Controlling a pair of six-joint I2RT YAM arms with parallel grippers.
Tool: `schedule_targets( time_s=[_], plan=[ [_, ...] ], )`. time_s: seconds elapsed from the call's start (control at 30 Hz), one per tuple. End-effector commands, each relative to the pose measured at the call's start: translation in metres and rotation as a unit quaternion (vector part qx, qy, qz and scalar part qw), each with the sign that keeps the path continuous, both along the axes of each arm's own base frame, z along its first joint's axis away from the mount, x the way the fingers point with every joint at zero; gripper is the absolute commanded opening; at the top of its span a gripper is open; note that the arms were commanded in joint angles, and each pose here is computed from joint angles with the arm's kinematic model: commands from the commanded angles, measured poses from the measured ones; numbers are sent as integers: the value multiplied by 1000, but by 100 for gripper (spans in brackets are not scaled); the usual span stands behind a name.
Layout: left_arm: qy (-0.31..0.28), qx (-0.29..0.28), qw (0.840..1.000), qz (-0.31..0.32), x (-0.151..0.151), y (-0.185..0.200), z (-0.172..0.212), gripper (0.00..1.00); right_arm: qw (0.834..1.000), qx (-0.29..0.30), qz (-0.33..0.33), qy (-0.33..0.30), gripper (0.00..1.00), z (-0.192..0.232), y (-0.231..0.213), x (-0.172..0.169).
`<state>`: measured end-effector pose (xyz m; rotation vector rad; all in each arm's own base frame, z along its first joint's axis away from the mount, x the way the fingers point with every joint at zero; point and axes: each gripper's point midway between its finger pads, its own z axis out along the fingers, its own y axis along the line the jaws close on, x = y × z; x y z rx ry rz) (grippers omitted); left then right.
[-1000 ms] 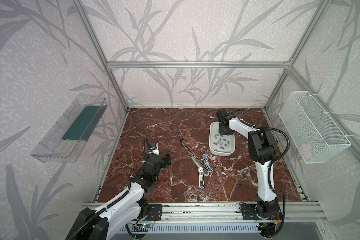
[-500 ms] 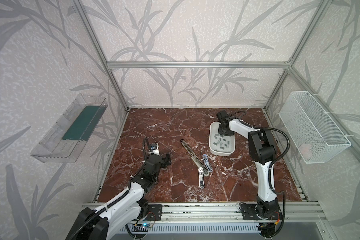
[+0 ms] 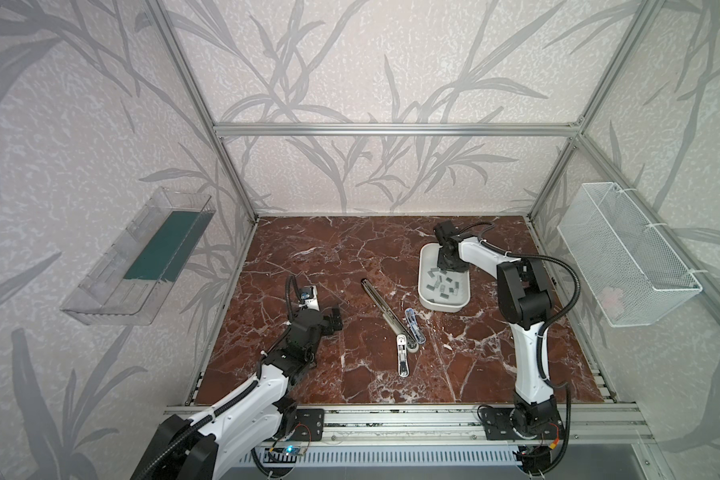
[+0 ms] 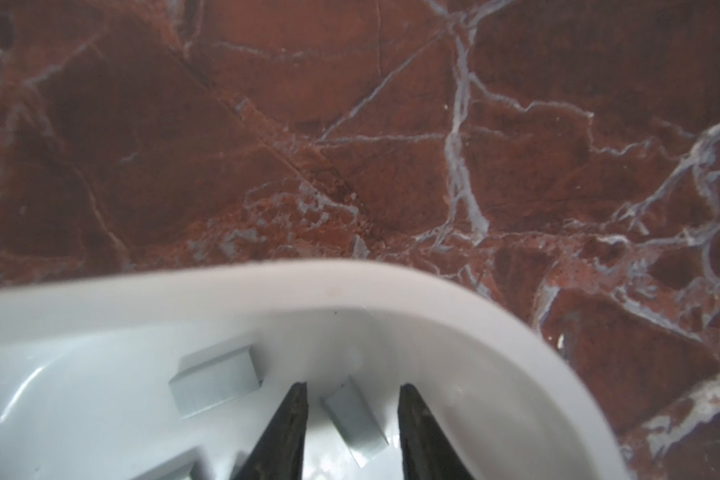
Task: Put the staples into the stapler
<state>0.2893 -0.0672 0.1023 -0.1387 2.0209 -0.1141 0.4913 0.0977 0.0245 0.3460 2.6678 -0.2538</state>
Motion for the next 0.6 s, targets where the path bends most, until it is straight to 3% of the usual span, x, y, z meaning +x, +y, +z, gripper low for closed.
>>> schedule_targets(
  time_s=[0.0, 0.13, 0.27, 0.57],
  plan=[
    [-10, -15, 1000, 8, 3, 1, 6, 99, 1000, -2, -14, 22, 40, -6, -9, -8],
    [-10, -15, 1000, 7, 3, 0, 6, 99, 999, 24, -8, 30, 38, -12, -3, -12],
    [-9, -15, 1000, 6, 3, 0, 5, 99, 998, 52, -8, 27, 26, -14, 5, -16],
    [-10, -15, 1000, 4, 4, -1, 6, 99, 997, 67, -20, 19, 22, -10, 5, -22]
  ],
)
